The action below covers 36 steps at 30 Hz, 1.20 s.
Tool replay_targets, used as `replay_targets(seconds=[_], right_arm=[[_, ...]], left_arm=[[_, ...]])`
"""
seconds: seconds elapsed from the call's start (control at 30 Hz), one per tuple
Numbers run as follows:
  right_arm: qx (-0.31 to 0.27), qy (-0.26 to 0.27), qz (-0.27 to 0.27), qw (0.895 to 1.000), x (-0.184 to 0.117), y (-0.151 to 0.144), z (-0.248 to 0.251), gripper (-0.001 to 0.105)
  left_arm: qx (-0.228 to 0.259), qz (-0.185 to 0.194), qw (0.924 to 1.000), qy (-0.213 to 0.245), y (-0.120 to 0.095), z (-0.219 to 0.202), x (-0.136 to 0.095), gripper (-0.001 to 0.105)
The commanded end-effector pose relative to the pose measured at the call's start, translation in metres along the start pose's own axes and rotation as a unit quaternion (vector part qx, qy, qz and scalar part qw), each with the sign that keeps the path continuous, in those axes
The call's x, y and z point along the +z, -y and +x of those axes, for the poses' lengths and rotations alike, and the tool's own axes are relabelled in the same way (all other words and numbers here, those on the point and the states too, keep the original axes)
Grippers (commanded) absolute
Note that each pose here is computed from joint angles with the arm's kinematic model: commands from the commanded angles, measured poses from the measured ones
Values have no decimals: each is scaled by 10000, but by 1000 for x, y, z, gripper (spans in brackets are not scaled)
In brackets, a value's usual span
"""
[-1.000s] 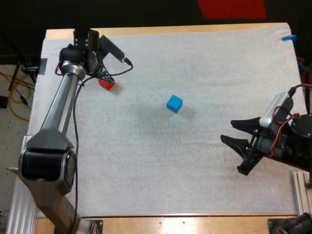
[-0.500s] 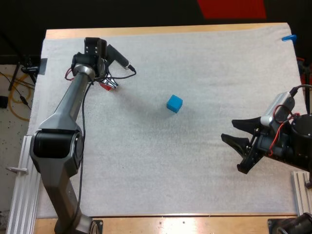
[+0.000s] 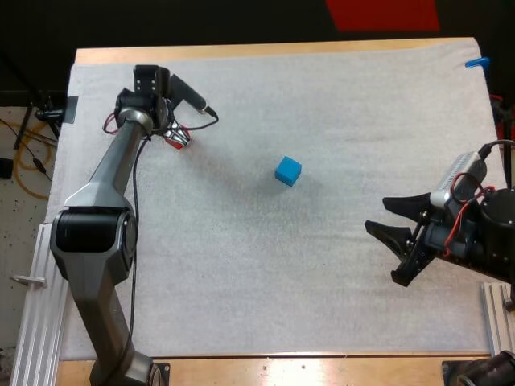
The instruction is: Stack red cube on blue cube
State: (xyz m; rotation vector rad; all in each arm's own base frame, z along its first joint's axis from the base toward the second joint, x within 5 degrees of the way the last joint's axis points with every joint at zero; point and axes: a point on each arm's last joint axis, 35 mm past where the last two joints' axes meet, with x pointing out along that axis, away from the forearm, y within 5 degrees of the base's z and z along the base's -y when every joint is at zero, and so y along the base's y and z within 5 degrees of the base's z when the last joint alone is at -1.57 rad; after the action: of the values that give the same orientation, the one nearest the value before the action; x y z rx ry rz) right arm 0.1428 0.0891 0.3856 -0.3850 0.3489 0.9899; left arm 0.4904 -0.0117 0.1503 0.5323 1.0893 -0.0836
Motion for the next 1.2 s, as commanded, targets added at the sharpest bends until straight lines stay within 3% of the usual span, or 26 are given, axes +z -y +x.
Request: replay_targets(seconds=[0.0, 0.17, 0.33, 0.9, 1.0, 1.17], right_arm=[[-15, 71, -23, 10000, 2, 0, -1, 45], [-129, 21, -22, 9999, 2, 1, -1, 45], [-129, 21, -22, 9999, 2, 1, -1, 45], [-129, 21, -22, 9999, 2, 1, -1, 45], [-129, 21, -22, 9999, 2, 1, -1, 45], [-199, -10, -21, 9998, 2, 2, -1, 45]], left_arm=[[-74, -69, 9999, 79, 1, -3, 3, 0], [-591, 0, 9982, -100, 7, -5, -1, 0], [-1290, 22, 9909, -378, 21, -8, -9, 0], [-1921, 656, 9785, -373, 101, -37, 14, 0], [-1853, 572, 9806, -288, 101, -46, 18, 0], [-1532, 355, 9876, 6, 73, -76, 23, 0]])
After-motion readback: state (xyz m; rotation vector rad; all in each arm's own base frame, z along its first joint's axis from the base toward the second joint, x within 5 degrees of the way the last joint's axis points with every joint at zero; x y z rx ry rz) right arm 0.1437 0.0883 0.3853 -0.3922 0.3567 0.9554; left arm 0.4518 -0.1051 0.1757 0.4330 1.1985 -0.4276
